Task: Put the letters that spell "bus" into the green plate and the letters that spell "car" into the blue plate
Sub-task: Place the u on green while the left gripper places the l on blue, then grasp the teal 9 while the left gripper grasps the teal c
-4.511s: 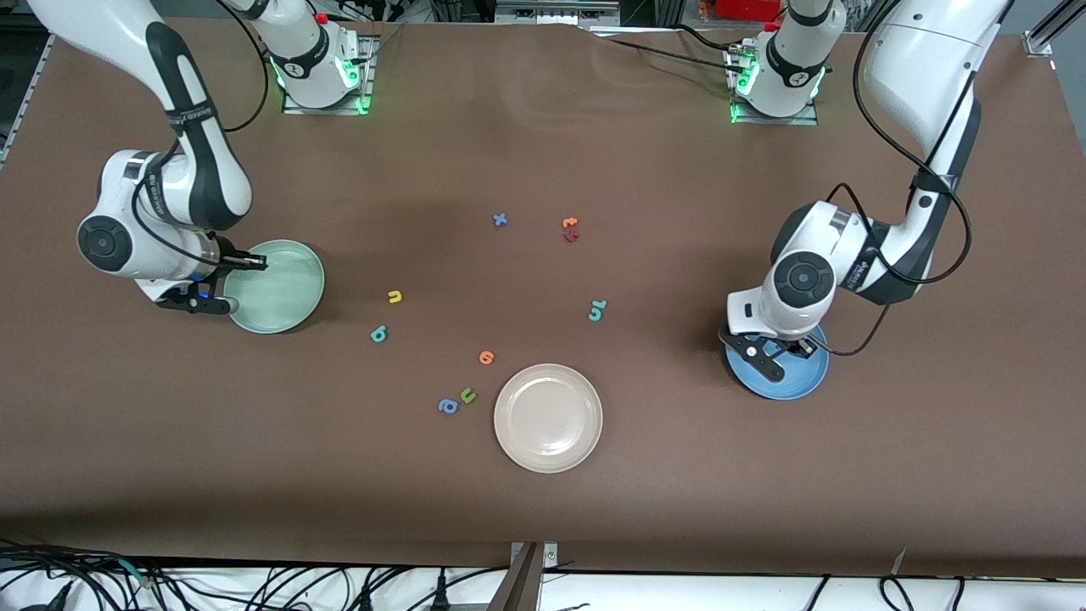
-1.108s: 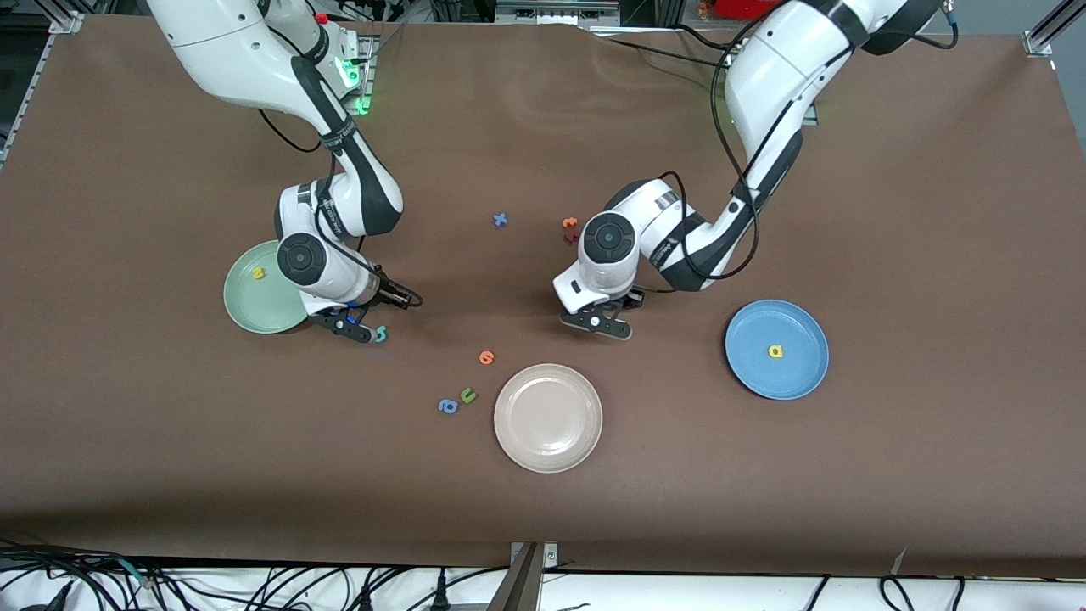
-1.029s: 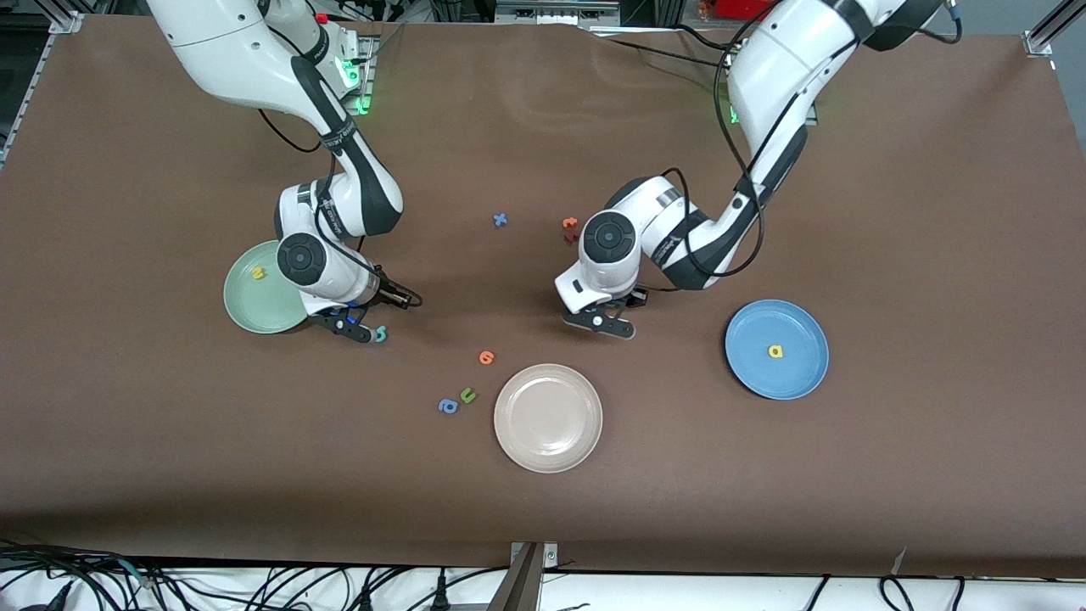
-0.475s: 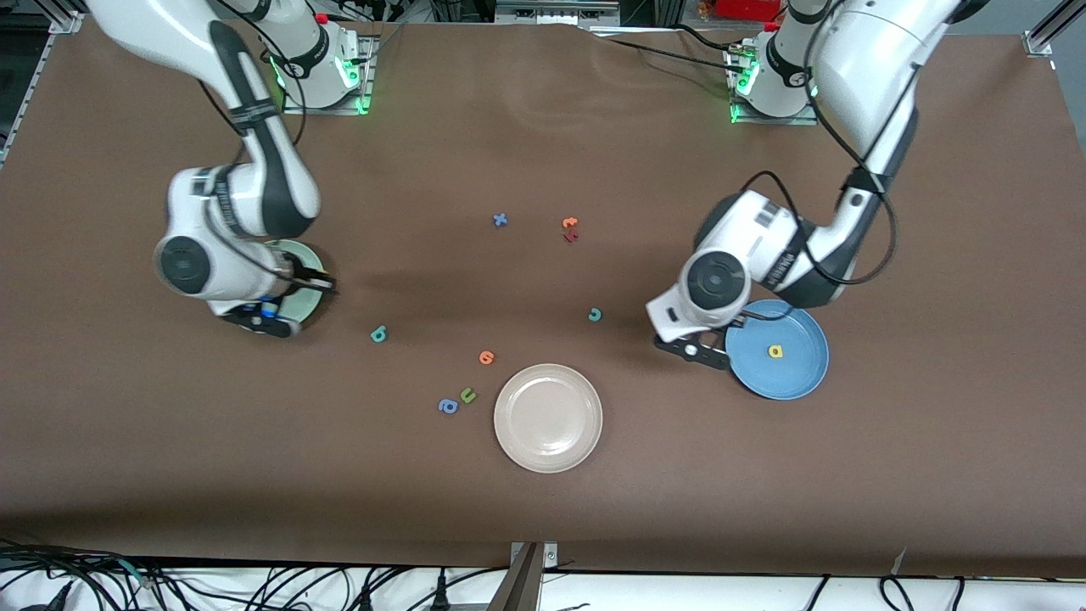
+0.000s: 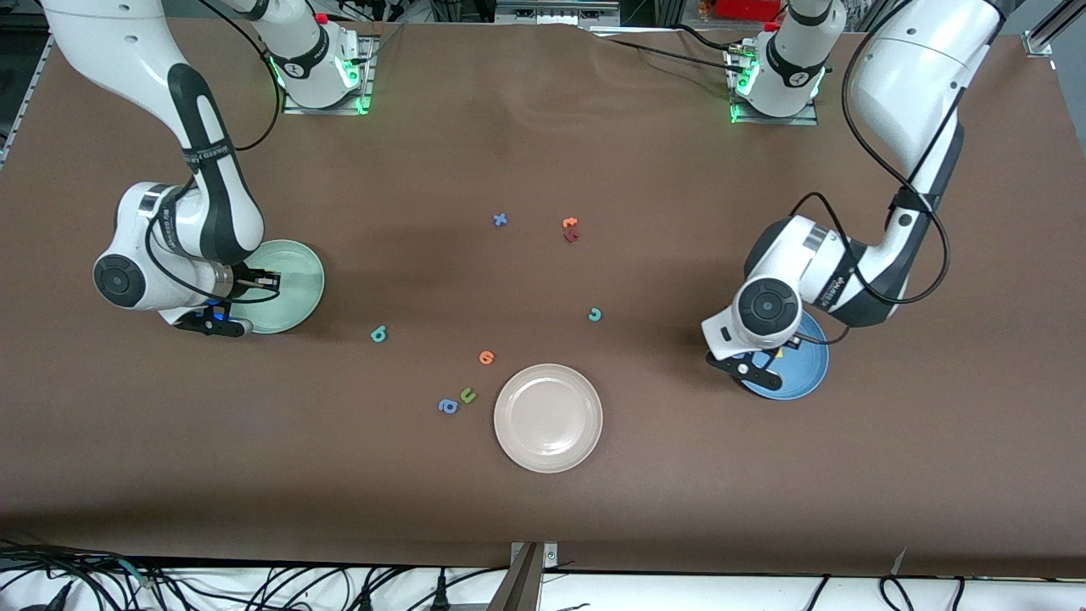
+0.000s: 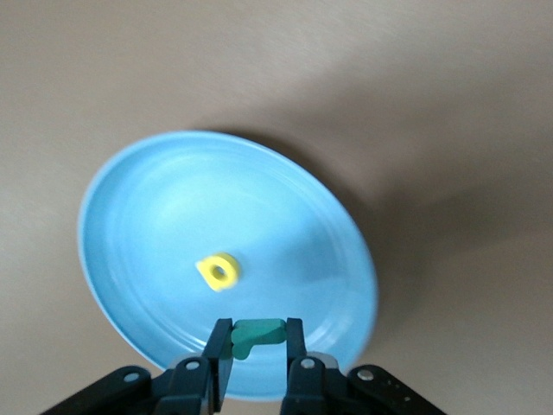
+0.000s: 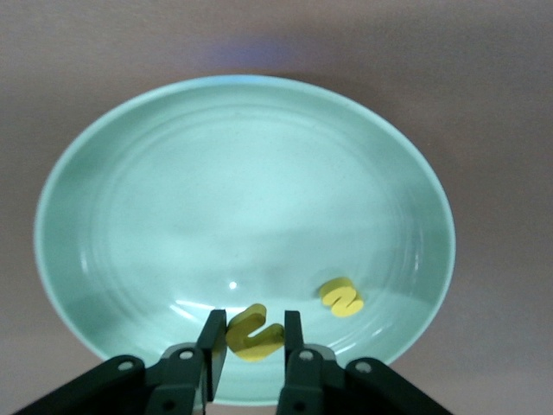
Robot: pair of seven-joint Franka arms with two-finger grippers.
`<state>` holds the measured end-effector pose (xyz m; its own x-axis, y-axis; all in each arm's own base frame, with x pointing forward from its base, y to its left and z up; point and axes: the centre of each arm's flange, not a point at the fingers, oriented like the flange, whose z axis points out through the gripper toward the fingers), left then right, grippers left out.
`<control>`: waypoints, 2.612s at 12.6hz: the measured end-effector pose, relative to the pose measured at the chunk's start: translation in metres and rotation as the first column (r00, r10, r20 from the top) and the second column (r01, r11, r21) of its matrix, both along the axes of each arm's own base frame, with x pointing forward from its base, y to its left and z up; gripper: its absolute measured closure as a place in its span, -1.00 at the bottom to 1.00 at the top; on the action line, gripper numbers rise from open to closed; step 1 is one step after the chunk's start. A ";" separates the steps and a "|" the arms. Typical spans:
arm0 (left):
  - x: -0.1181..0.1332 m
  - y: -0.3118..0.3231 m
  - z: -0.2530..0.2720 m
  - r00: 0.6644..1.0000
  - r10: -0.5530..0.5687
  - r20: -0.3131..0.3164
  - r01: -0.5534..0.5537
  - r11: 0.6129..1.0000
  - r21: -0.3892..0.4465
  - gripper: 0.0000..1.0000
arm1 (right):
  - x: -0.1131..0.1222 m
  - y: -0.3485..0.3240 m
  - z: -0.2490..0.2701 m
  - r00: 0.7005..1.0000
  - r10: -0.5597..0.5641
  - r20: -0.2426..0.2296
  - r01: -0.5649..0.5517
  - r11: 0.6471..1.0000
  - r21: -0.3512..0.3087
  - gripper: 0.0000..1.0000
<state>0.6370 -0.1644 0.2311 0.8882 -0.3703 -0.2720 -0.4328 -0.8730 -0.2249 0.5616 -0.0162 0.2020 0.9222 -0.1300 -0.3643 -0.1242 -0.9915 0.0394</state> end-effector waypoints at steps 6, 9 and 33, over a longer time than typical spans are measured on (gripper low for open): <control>-0.003 -0.032 0.005 1.000 -0.004 0.012 0.004 0.997 -0.072 -0.68 | 0.023 0.048 0.051 0.998 -0.036 0.061 0.034 0.999 0.033 -0.96; -0.012 -0.087 0.034 0.996 0.094 0.014 -0.089 0.977 -0.194 -1.00 | 0.033 0.112 0.060 0.988 -0.067 0.142 0.061 0.997 0.044 -0.96; -0.087 -0.258 -0.056 0.990 0.092 0.106 -0.054 0.948 -0.312 0.52 | 0.044 0.196 -0.027 0.923 -0.155 0.353 0.131 0.987 0.093 0.32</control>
<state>0.5504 -0.4221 0.1755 0.9347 -0.3524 -0.0470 -0.3521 -0.9358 0.0146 0.6053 0.1802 0.1755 0.9660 -0.2573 -0.0256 -0.2586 -0.9609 -0.0990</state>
